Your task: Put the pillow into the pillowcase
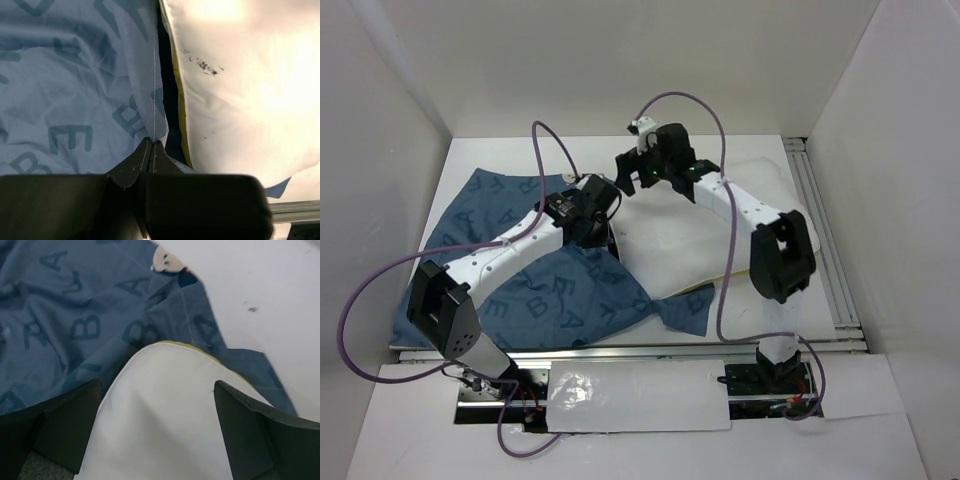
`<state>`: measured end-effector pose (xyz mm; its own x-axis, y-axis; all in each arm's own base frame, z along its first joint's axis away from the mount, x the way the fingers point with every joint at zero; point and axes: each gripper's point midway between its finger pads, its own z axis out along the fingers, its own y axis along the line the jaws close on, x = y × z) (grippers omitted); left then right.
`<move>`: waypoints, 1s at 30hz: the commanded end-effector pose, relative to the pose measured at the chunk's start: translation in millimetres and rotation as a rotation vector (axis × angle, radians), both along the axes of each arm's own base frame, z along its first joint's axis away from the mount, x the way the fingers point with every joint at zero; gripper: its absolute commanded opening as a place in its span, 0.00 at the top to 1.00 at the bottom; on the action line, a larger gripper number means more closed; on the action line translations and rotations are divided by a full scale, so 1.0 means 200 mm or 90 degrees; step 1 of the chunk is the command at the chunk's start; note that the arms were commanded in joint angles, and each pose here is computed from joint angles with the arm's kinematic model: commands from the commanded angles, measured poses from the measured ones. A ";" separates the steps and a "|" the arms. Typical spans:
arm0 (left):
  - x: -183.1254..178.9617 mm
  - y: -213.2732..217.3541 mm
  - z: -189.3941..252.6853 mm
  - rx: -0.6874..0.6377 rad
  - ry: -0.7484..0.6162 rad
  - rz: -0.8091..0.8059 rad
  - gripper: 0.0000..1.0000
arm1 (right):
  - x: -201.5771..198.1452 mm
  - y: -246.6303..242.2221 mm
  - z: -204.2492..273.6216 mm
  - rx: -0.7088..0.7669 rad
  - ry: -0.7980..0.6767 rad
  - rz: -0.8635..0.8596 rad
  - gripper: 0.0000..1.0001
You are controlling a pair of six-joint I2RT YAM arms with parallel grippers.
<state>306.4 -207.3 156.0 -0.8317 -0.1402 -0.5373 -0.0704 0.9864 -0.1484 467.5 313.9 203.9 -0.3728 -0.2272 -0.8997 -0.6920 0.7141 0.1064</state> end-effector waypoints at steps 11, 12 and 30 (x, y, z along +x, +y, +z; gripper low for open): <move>0.11 0.10 0.02 0.011 0.003 0.112 1.00 | -0.12 0.05 -0.45 -0.047 0.151 0.084 1.00; 0.10 0.13 0.01 0.012 0.010 0.125 1.00 | -0.11 0.03 -0.38 -0.029 0.124 0.076 1.00; 0.29 0.16 0.29 -0.016 -0.088 0.223 1.00 | -0.96 0.05 -0.29 -0.041 0.019 0.309 1.00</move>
